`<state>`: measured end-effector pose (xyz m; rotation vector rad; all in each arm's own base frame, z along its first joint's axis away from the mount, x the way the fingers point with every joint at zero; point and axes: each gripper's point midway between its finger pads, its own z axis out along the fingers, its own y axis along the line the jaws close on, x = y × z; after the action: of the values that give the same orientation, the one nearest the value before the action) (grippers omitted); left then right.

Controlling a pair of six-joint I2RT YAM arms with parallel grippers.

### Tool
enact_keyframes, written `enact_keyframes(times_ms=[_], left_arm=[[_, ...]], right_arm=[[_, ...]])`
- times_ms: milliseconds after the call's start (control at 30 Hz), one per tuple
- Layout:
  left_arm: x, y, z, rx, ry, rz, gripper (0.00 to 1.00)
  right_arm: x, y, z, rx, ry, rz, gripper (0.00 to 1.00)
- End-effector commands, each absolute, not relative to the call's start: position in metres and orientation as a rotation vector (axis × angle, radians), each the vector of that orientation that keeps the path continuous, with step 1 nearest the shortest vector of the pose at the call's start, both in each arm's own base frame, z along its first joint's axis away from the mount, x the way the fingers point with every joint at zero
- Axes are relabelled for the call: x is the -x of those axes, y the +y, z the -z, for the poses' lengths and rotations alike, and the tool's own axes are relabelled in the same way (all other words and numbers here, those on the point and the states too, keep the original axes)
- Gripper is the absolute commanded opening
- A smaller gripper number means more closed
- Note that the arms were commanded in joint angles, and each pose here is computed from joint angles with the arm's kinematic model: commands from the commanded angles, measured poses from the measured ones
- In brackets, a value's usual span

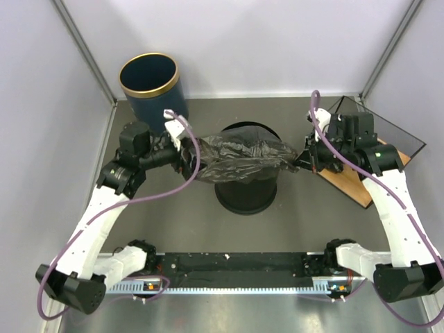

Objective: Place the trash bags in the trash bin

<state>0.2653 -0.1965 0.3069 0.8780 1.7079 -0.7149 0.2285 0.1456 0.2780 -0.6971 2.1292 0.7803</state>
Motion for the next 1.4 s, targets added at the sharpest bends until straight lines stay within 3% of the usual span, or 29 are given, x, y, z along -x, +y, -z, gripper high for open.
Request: enact_keyframes(times_ms=[0,167,300,533,633,767,867,1133,1367], left_arm=[[-0.211,-0.202,-0.308,-1.065,1.58,0.84,0.98],[-0.201,-0.195,-0.28,-1.12,1.551,0.772,0.98],[-0.235,-0.177,-0.228,-1.08,1.672,0.553,0.98],[-0.275,-0.162,-0.202,-1.005,1.776,0.385,0.98],[-0.256,-0.166,-0.21,-1.101,1.743,0.435,0.98],[-0.2,-0.184,-0.26,-1.259,1.403,0.592,0.98],[-0.172,-0.187,-0.297,-1.28,1.315,0.663,0.98],[-0.196,-0.194,-0.329,-1.236,1.247,0.602,0.95],[-0.188,-0.215,-0.303,-1.484,1.145,0.598,0.98]], right_arm=[[-0.235,0.145,-0.294,0.704,2.086,-0.756,0.0],[-0.22,0.145,-0.294,0.718,2.059,-0.768,0.0],[-0.225,0.138,-0.274,0.716,2.108,-0.714,0.0],[-0.244,0.133,-0.262,0.677,2.144,-0.677,0.0],[-0.257,0.125,-0.264,0.642,2.142,-0.644,0.0],[-0.268,0.127,-0.279,0.634,2.099,-0.663,0.0],[-0.271,0.131,-0.281,0.635,2.091,-0.688,0.0],[-0.278,0.135,-0.284,0.637,2.075,-0.713,0.0],[-0.284,0.134,-0.287,0.639,2.064,-0.697,0.0]])
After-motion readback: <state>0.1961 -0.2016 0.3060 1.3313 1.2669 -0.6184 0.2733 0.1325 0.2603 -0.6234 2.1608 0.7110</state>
